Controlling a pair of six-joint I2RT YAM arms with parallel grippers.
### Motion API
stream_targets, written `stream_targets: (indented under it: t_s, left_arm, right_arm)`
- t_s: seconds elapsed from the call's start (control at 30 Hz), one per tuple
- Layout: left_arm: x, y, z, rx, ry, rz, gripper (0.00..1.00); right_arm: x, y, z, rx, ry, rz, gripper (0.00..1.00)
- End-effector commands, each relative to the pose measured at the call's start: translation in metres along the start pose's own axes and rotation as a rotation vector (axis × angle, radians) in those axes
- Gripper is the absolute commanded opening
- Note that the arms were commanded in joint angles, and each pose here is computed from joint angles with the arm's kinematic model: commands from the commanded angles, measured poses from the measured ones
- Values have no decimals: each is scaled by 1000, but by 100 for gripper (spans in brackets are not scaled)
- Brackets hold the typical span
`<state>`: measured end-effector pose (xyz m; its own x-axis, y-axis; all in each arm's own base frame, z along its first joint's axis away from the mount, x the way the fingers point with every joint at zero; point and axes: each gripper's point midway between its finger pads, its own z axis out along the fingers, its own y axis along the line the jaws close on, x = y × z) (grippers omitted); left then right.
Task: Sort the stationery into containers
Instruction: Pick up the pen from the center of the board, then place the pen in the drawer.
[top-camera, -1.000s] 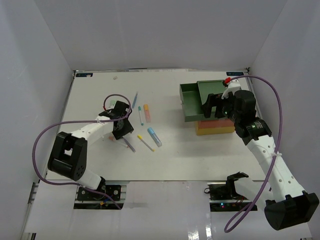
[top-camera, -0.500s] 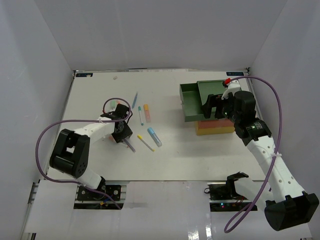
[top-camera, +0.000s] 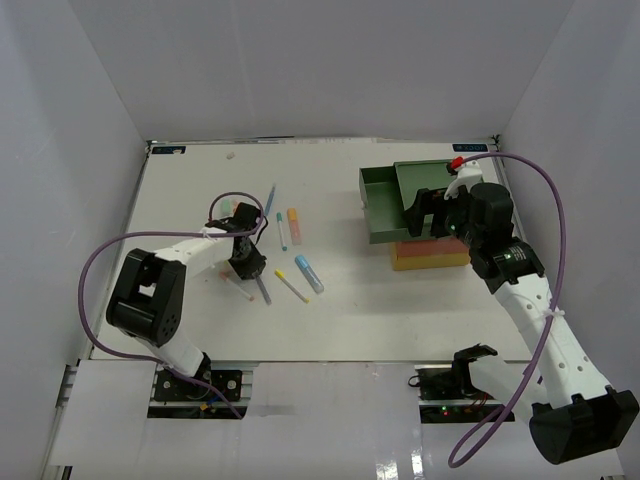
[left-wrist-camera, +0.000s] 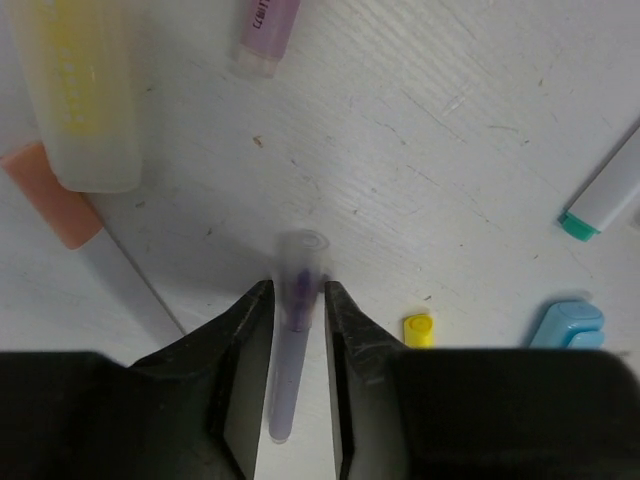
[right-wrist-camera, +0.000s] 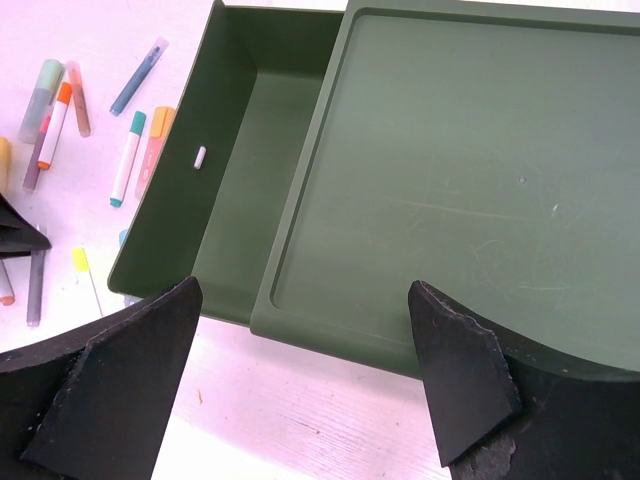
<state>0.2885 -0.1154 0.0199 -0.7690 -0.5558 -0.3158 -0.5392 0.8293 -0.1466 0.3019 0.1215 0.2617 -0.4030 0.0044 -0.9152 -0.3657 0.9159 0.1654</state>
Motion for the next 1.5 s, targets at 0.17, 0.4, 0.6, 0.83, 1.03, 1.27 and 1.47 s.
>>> stream_targets:
  t_s: [0.17,0.4,0.6,0.83,1.03,1.27,1.47]
  left_arm:
    - [0,-16,0,40,29,-25,23]
    - [-16,-36,-26,132,-11,13,13]
    - [-54,-108,-110,494,-110,119,11]
    - [-82,-197,-225,938,-143,211,12]
    - [-83,-267,-284,1157,-162,322,13]
    - [-55,-325,-292,1247,-101,403,16]
    - [-31,-349,-276,1258,-26,396,17]
  right_arm:
    - [-11,-1,-4,6,-62,-21,90]
    - [-13,-1,-6,5,-68,-22,90]
    - [-17,0,-9,3,-81,-24,90]
    - [-27,3,-19,2,-120,-23,90]
    - [-42,8,-33,-9,-169,-29,90]
    - [-52,12,-53,-22,-233,-61,90]
    - [-58,9,-69,3,-286,-96,90]
